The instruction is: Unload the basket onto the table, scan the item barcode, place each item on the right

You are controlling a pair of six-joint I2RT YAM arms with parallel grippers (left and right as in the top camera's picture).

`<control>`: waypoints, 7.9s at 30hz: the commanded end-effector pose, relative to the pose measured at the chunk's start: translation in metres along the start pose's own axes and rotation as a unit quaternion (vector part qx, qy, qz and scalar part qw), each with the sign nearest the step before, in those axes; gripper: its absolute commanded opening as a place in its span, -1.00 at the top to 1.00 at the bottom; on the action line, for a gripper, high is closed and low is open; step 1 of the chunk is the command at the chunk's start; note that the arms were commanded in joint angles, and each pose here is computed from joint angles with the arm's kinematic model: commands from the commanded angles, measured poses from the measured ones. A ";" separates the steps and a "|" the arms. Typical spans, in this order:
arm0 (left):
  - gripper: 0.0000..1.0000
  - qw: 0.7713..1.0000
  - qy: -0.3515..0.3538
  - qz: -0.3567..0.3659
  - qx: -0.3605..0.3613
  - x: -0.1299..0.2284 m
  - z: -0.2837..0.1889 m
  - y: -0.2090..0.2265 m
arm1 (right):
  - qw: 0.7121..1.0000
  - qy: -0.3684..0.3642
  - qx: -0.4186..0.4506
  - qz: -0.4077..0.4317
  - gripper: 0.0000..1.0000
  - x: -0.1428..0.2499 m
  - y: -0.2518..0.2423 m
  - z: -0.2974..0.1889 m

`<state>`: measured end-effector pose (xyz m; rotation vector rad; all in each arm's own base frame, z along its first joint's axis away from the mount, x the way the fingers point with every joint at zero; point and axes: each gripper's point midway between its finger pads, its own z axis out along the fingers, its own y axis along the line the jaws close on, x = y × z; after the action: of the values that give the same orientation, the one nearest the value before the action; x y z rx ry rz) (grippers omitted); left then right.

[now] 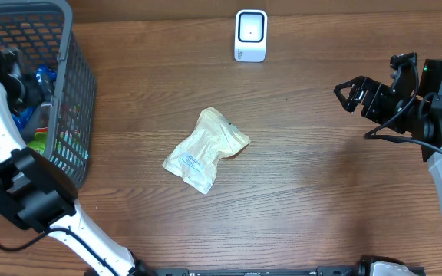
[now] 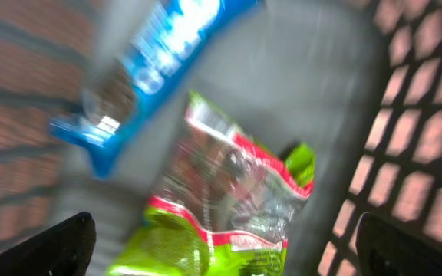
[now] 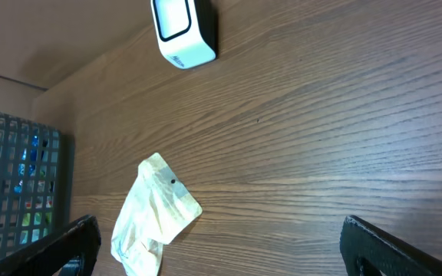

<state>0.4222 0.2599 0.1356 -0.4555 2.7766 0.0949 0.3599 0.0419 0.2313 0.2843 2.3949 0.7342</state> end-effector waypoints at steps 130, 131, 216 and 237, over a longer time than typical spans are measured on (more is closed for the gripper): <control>-0.82 0.999 -0.025 0.007 -0.041 -0.063 0.051 0.016 | 1.000 -0.010 -0.018 -0.011 -1.00 -0.008 0.013 -0.005; -0.87 0.999 -0.023 0.007 -0.041 -0.063 0.062 0.016 | 1.000 -0.010 -0.018 -0.011 -1.00 -0.008 0.013 -0.005; 0.31 0.987 -0.110 0.107 -0.051 -0.109 0.114 0.040 | 1.000 0.008 -0.018 0.001 -1.00 0.001 0.012 -0.005; -0.37 0.997 0.004 0.073 -0.013 -0.024 0.266 0.037 | 1.000 0.026 -0.012 0.012 -1.00 0.010 0.009 -0.005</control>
<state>0.5529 0.3512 0.0904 -0.1602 2.5193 0.3840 0.3464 0.0476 0.2234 0.3078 2.4560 0.7805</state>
